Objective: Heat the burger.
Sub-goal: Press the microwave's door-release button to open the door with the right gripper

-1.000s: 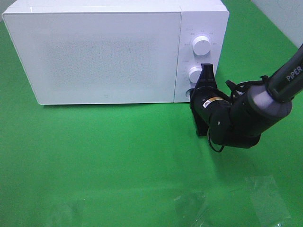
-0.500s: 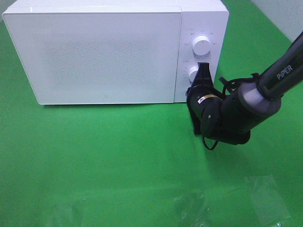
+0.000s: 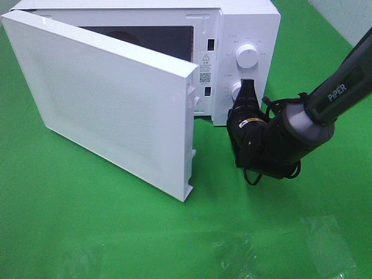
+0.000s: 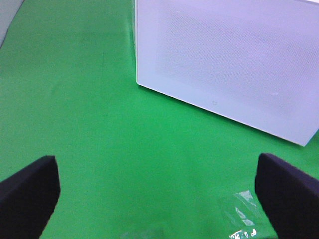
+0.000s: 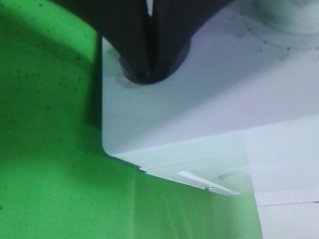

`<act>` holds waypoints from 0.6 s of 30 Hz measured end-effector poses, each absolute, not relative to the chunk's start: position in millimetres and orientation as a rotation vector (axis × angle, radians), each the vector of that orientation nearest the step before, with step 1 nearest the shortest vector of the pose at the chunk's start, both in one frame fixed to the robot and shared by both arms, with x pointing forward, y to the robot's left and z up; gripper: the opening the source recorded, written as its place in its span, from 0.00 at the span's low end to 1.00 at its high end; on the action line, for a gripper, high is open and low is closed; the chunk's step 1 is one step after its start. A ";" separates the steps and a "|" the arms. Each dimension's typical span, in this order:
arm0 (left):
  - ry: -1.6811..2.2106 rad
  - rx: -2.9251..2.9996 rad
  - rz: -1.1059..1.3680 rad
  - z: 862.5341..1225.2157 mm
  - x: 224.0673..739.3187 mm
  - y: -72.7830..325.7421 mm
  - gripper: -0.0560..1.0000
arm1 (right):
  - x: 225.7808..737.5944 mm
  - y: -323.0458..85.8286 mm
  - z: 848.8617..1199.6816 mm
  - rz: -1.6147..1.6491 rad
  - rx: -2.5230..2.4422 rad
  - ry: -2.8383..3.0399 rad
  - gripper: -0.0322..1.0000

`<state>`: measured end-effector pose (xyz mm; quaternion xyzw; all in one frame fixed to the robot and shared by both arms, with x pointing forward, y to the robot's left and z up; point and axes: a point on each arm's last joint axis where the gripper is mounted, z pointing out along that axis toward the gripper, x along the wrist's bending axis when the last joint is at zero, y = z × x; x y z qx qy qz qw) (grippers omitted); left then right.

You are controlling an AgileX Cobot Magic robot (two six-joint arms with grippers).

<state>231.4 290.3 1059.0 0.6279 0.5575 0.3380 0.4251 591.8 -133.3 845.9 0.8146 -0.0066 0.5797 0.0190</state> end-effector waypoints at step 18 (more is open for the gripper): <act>1.394 1.570 0.845 1059.0 231.4 290.3 0.99 | 590.5 -133.4 847.1 1.795 2.544 -0.027 0.03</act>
